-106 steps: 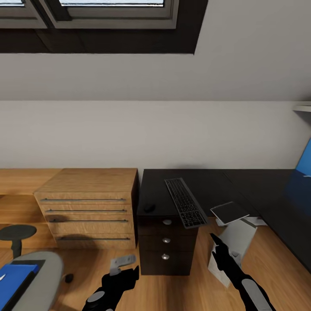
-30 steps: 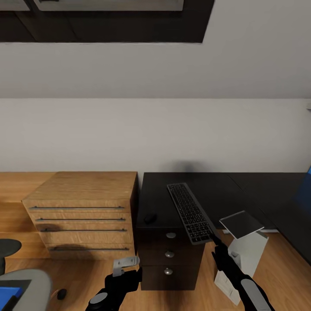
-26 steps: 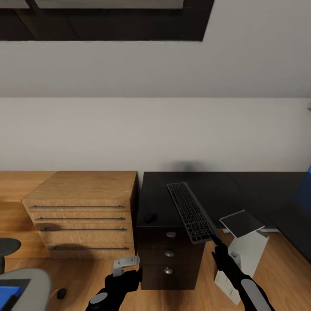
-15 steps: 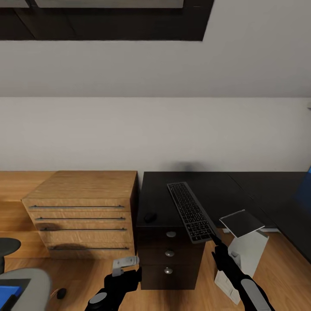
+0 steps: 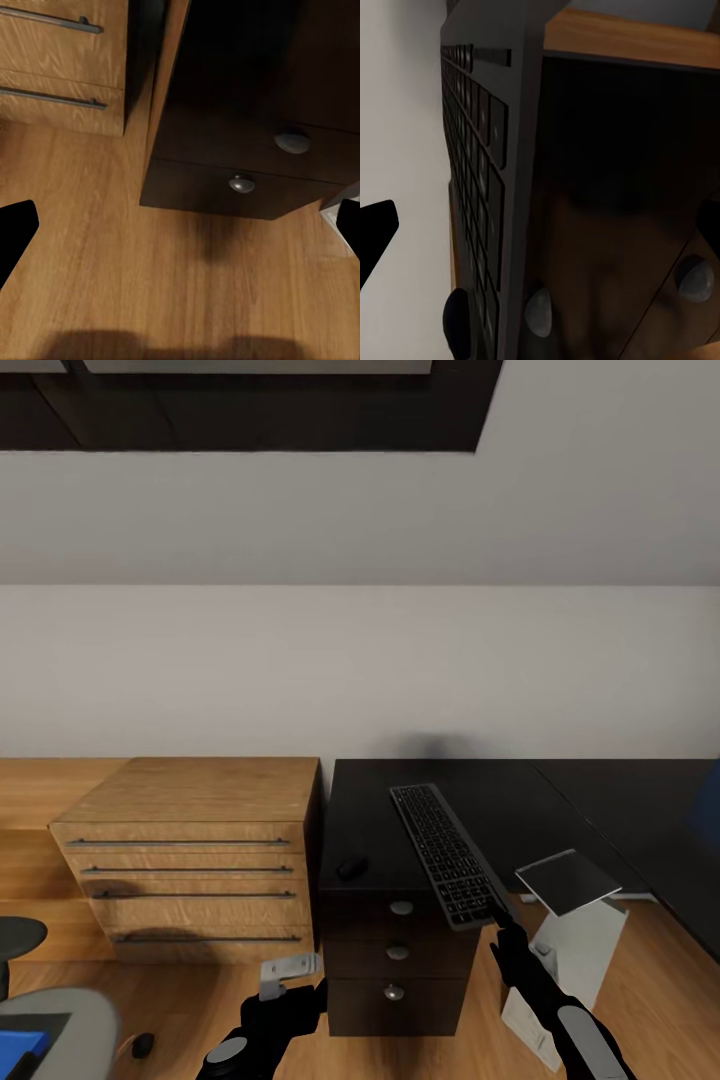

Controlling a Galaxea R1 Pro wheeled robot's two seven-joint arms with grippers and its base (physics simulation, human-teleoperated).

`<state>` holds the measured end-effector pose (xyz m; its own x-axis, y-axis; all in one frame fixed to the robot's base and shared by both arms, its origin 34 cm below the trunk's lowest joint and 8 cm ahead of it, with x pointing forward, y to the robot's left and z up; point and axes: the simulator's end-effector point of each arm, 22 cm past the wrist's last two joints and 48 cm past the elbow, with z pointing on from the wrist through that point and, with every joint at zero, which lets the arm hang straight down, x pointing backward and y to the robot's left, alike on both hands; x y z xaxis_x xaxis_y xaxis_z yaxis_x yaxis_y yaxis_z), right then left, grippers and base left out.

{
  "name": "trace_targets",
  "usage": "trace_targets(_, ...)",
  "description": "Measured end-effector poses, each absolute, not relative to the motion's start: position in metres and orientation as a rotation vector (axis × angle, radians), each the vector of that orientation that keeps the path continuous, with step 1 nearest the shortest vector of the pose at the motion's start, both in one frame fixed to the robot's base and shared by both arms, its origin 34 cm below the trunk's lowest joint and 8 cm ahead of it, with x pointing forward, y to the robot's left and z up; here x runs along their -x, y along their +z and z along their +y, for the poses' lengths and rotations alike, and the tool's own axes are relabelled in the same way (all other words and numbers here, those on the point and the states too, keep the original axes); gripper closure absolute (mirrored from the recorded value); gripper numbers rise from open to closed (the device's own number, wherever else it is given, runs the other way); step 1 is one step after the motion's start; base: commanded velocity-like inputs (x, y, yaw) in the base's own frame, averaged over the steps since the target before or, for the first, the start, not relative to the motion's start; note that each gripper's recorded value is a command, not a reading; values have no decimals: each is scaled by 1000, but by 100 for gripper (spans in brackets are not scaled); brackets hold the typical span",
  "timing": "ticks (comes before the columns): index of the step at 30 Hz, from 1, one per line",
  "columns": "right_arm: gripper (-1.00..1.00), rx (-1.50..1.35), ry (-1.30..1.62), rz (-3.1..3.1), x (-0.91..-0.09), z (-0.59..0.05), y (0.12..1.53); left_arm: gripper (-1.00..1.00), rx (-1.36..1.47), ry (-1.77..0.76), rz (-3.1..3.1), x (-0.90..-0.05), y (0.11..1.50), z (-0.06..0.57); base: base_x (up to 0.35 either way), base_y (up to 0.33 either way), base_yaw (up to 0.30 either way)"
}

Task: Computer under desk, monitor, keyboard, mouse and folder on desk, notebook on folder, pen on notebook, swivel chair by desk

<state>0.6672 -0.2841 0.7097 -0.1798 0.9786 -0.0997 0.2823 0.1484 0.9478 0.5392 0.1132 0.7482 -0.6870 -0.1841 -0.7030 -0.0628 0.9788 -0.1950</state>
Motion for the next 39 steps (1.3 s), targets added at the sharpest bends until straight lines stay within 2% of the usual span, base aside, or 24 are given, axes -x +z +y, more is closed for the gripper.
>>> trace_targets(15, -100, -1241, 1076, 1612, -667, -283, 710, -100, 171, -198, 2327, -539, 748, 113, 10, 8, 0)
trace_targets(23, -100, -1241, 1076, 1612, -667, -283, 710, -100, 171, -198, 2327, -539, 748, 113, 69, 156, 0)
trace_targets(35, -100, -1241, 1076, 1612, -667, -283, 710, -100, 171, -200, 2328, -539, 748, 112, 6, 11, 0)
trace_targets(36, 100, -1241, 1076, 1612, -667, -283, 710, -100, 171, -201, 2328, -539, 748, 112, 0, 0, 0)
trace_targets(39, 100, -1239, 1074, 1612, -668, -283, 710, -100, 171, -202, 2328, -539, 748, 112, 0, 0, 0)
